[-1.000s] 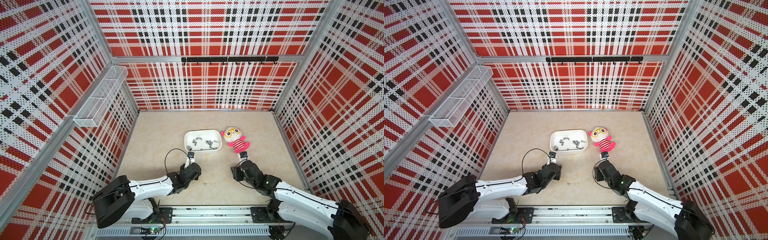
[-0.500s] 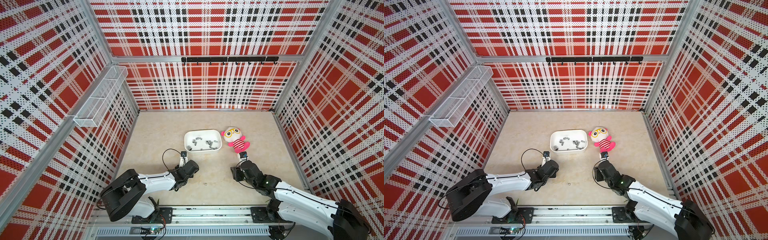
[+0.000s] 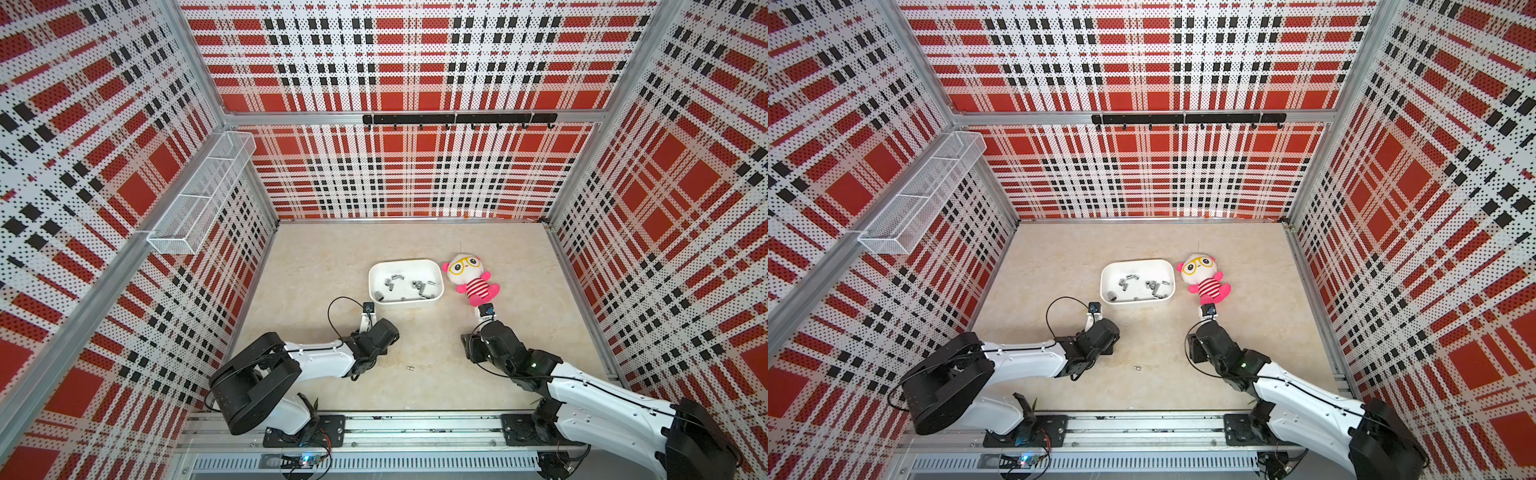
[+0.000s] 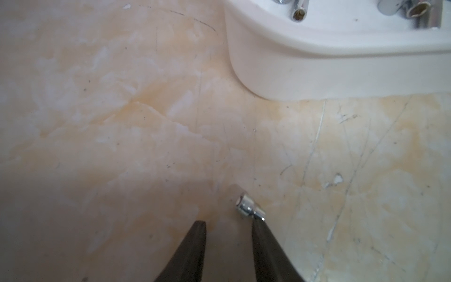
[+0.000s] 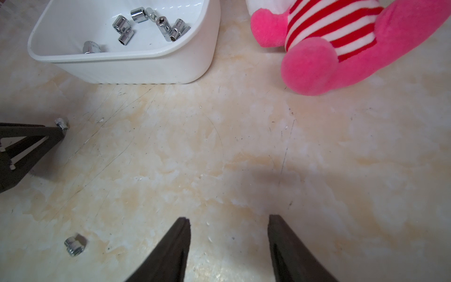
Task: Put the socket on the desktop into the storage box
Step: Pick up the socket head from the center of the board.
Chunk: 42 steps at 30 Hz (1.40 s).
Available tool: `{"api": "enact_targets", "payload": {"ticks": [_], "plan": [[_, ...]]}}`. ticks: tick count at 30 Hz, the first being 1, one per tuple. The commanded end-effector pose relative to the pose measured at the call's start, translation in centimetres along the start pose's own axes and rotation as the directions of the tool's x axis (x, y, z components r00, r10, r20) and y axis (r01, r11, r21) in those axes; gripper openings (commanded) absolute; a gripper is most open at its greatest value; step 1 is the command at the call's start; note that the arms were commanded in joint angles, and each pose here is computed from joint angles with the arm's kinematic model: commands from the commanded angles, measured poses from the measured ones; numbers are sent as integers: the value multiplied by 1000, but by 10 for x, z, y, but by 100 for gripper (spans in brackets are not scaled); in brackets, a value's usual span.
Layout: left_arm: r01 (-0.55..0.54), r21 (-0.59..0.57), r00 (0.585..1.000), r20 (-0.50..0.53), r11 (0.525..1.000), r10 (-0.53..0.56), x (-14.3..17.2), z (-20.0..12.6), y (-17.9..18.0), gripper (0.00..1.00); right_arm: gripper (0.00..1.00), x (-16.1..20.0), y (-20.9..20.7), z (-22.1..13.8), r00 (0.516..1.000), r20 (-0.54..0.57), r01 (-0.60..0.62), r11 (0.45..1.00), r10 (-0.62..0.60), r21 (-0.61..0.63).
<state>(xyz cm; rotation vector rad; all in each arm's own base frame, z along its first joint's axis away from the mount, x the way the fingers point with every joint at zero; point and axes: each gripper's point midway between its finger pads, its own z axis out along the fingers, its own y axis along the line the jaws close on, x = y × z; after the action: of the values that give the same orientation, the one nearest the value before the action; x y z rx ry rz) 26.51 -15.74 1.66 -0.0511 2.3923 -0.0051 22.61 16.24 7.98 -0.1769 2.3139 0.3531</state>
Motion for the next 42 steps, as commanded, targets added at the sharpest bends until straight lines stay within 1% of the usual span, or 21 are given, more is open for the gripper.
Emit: {"api": "enact_targets", "payload": {"ticks": [1, 6, 12, 17, 25, 32, 38, 42], "plan": [[-3, 30, 1000, -5, 1000, 3, -6, 5, -10, 36, 57, -11, 6, -2, 1000, 27, 3, 1000, -3, -9], [-27, 47, 1000, -12, 999, 27, -6, 7, -16, 36, 57, -11, 7, -3, 1000, 28, 5, 1000, -4, -14], [-47, 95, 999, -13, 994, 48, -7, 6, -28, 36, 57, -11, 7, -2, 1000, 23, 6, 1000, -6, -12], [-72, 115, 997, 1, 991, 73, -9, 5, -38, 37, 57, -11, 7, -1, 1000, 23, 6, 1000, -6, -12], [-64, 132, 998, 25, 989, 61, -15, 6, -46, 38, 57, -10, 8, -1, 1000, 20, 9, 1000, -9, -13], [-90, 153, 996, 23, 984, 88, -12, 8, -58, 38, 57, -10, 8, 1, 1000, 16, 15, 1000, -15, -10], [-116, 162, 993, 37, 980, 111, -11, 6, -66, 36, 57, -10, 8, 1, 1000, 14, 14, 1000, -14, -10], [-115, 132, 993, 29, 985, 112, -9, 11, -60, 31, 57, -10, 8, 1, 1000, 14, 14, 1000, -14, -9]]}}
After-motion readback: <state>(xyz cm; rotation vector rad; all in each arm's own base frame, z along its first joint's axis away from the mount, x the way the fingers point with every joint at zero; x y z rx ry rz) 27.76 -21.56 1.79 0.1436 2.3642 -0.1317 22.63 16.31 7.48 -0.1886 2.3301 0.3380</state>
